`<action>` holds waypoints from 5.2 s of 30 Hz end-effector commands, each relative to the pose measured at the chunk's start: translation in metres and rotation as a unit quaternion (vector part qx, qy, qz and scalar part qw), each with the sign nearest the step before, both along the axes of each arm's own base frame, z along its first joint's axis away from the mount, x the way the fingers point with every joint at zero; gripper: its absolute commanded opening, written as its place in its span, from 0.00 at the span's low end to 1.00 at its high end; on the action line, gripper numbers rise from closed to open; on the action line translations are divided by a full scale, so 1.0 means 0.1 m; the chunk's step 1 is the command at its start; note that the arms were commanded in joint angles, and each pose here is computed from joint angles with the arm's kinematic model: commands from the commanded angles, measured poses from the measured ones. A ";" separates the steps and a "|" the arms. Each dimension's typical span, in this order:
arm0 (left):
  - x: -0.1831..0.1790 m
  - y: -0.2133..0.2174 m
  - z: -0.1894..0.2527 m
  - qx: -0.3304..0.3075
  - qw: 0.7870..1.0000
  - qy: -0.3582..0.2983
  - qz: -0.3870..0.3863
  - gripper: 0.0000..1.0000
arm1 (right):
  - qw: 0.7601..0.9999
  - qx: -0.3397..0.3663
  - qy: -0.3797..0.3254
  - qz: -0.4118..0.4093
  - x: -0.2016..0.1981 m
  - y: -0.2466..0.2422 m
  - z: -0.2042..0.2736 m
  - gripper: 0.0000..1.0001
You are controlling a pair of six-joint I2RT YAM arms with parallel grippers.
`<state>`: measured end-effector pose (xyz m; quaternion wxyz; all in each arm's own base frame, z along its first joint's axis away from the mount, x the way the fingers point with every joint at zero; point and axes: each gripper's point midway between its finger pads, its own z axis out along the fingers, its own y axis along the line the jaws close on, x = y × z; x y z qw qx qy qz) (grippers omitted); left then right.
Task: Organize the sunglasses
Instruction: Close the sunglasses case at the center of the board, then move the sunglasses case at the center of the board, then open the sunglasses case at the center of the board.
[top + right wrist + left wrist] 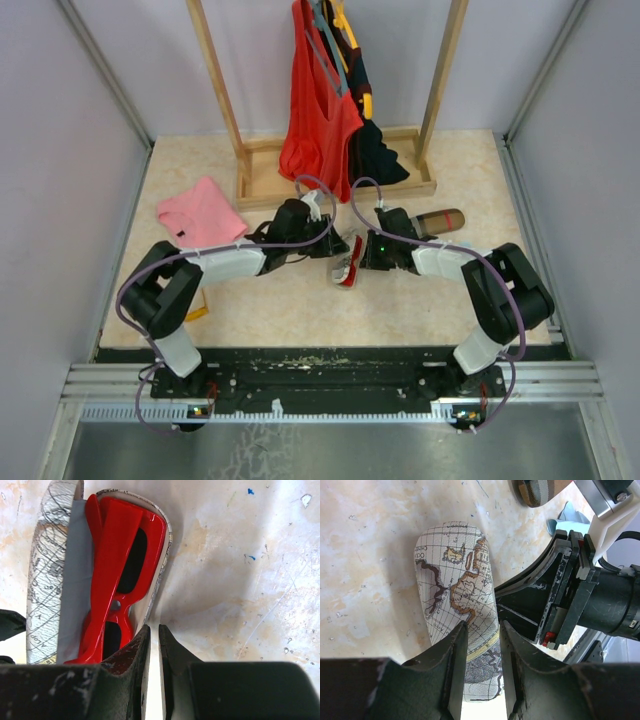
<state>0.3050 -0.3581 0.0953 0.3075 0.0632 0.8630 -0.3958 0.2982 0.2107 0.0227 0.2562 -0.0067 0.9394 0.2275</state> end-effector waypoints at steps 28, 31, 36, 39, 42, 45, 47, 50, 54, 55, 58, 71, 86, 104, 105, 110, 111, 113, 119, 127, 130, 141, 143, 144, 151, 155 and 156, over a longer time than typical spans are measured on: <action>0.02 0.35 0.45 0.096 0.990 -0.092 0.043 0.45 | 0.995 -0.016 -0.094 -0.040 0.13 -0.21 0.48 0.20; 0.04 0.52 0.85 0.090 0.984 -0.138 0.070 0.51 | 0.993 -0.013 -0.111 -0.046 0.09 -0.27 0.58 0.24; -0.08 0.81 1.51 0.056 0.972 -0.204 0.103 0.63 | 0.991 0.013 -0.128 -0.047 -0.05 -0.29 0.71 0.33; -0.21 0.97 1.88 0.027 0.965 -0.233 0.114 0.76 | 0.989 0.046 -0.134 -0.053 -0.13 -0.26 0.77 0.42; -0.36 1.10 2.17 -0.002 0.961 -0.246 0.123 0.87 | 0.985 0.090 -0.135 -0.064 -0.18 -0.20 0.84 0.48; -0.46 1.18 2.41 -0.027 0.961 -0.244 0.131 0.97 | 0.980 0.132 -0.122 -0.080 -0.22 -0.11 0.83 0.52; -0.52 1.19 2.53 -0.038 0.963 -0.234 0.130 1.00 | 0.976 0.158 -0.114 -0.092 -0.22 -0.05 0.81 0.53; -0.59 1.18 2.69 -0.055 0.966 -0.219 0.126 1.00 | 0.975 0.179 -0.096 -0.093 -0.22 0.06 0.73 0.53; -0.65 1.16 2.93 -0.083 0.966 -0.214 0.123 1.00 | 0.976 0.179 -0.084 -0.087 -0.13 0.15 0.59 0.53; -0.67 1.16 3.00 -0.091 0.965 -0.216 0.119 1.00 | 0.977 0.175 -0.082 -0.088 -0.10 0.16 0.56 0.53; -0.75 1.17 3.21 -0.118 0.961 -0.222 0.113 1.00 | 0.979 0.169 -0.079 -0.086 0.00 0.22 0.49 0.53; -0.95 1.31 3.53 -0.168 0.945 -0.259 0.106 1.00 | 0.984 0.149 -0.065 -0.070 0.36 0.44 0.21 0.49; -1.00 1.34 3.66 -0.189 0.937 -0.276 0.103 1.00 | 0.990 0.123 -0.036 0.052 0.42 1.16 -0.01 0.41; -1.11 1.56 3.84 -0.206 0.919 -0.313 0.125 1.00 | 0.982 0.147 -0.099 0.069 0.42 1.49 0.62 0.48; -1.12 1.57 3.84 -0.207 0.917 -0.317 0.125 1.00 | 0.982 0.144 -0.110 0.060 0.42 1.42 0.71 0.51; -1.10 1.58 3.84 -0.205 0.917 -0.316 0.128 1.00 | 0.979 0.099 -0.156 -0.083 0.54 0.60 1.03 0.55; -1.09 1.57 3.84 -0.202 0.918 -0.317 0.128 1.00 | 0.976 0.080 -0.157 -0.126 0.57 0.35 1.03 0.56; -1.08 1.59 3.88 -0.195 0.918 -0.318 0.132 1.00 | 0.963 0.032 -0.153 -0.221 0.63 -0.19 1.02 0.60; -1.09 1.71 3.87 -0.198 0.910 -0.331 0.153 1.00 | 0.904 -0.088 -0.156 -0.387 0.70 -1.31 1.11 0.69; -1.11 1.75 3.95 -0.183 0.911 -0.336 0.153 1.00 | 0.880 -0.117 -0.117 -0.446 0.87 -1.84 0.99 0.74; -1.13 1.80 3.97 -0.188 0.907 -0.342 0.158 1.00 | 0.875 -0.125 -0.110 -0.454 0.95 -1.90 0.96 0.74; -1.09 1.75 4.00 -0.174 0.911 -0.342 0.152 1.00 | 0.864 -0.136 -0.070 -0.480 1.29 -2.06 0.73 0.77; -1.09 1.77 3.99 -0.173 0.910 -0.344 0.154 1.00 | 0.860 -0.142 -0.065 -0.485 1.31 -2.08 0.70 0.78; -1.09 1.77 3.98 -0.173 0.909 -0.345 0.157 1.00 | 0.859 -0.144 -0.062 -0.487 1.31 -2.08 0.68 0.78; -1.04 1.70 3.97 -0.167 0.913 -0.341 0.148 1.00 | 0.853 -0.159 -0.031 -0.496 1.28 -2.11 0.49 0.79; -1.05 1.70 3.97 -0.165 0.913 -0.343 0.146 1.00 | 0.849 -0.177 -0.017 -0.498 1.24 -2.16 0.41 0.79; -1.05 1.71 3.98 -0.165 0.912 -0.345 0.149 1.00 | 0.848 -0.177 -0.015 -0.499 1.23 -2.17 0.39 0.79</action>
